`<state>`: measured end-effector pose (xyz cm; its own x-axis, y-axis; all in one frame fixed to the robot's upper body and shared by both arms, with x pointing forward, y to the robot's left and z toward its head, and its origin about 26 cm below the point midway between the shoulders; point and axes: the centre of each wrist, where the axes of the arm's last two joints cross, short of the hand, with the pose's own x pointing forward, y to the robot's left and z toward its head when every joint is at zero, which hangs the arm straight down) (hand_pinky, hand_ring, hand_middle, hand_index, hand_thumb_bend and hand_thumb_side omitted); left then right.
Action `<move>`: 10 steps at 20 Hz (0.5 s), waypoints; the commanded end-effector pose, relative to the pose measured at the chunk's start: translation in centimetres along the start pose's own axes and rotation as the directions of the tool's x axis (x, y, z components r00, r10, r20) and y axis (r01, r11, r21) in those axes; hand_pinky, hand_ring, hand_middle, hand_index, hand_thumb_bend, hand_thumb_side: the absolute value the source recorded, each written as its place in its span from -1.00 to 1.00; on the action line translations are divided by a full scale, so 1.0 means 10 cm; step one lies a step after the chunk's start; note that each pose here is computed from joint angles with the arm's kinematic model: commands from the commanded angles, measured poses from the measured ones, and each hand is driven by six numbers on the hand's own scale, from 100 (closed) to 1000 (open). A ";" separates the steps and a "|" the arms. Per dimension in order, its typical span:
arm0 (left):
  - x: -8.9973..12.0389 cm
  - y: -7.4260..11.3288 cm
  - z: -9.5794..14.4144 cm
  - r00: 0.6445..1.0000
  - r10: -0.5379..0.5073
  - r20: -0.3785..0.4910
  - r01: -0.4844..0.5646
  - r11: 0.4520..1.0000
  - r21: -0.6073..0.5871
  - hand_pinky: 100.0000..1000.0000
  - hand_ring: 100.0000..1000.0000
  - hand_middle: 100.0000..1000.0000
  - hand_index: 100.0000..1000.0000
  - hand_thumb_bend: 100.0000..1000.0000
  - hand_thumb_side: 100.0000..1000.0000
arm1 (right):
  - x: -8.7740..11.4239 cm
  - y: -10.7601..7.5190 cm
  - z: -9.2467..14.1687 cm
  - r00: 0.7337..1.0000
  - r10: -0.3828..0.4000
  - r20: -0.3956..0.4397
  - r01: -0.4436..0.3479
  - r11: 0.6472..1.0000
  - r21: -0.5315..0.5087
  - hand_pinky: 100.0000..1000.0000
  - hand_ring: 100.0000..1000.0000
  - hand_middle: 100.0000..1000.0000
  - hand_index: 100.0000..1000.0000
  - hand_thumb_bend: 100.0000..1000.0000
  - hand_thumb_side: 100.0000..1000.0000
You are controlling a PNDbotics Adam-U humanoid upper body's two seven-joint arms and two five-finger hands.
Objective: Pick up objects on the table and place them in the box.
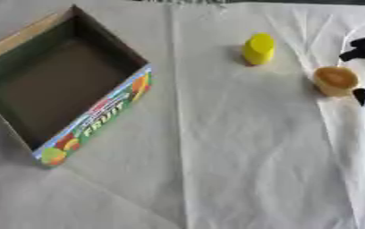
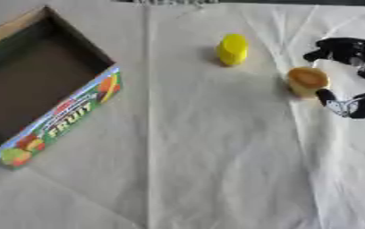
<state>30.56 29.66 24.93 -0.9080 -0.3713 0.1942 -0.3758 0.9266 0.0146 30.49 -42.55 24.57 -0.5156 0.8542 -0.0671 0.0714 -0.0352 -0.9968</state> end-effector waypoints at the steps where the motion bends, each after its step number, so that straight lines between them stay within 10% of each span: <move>1: 0.04 0.01 -0.05 1.000 0.007 0.022 -0.007 1.000 -0.007 0.53 0.53 0.53 0.69 -1.00 -0.59 | -0.07 -0.06 0.01 1.000 0.002 -0.026 -0.001 1.000 0.012 0.85 1.00 0.61 0.92 -1.00 -0.91; 10: 0.04 0.00 -0.05 1.000 0.017 0.017 -0.017 1.000 -0.006 0.53 0.53 0.53 0.69 -1.00 -0.59 | -0.13 -0.02 -0.03 0.993 -0.071 -0.090 0.070 0.997 -0.007 0.84 1.00 0.56 0.89 -0.71 -0.53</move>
<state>30.57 29.63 24.91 -0.9102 -0.3632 0.1992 -0.3680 0.9297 0.0140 31.43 -43.08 23.76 -0.4552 0.8900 0.0249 0.0219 0.0392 -0.9990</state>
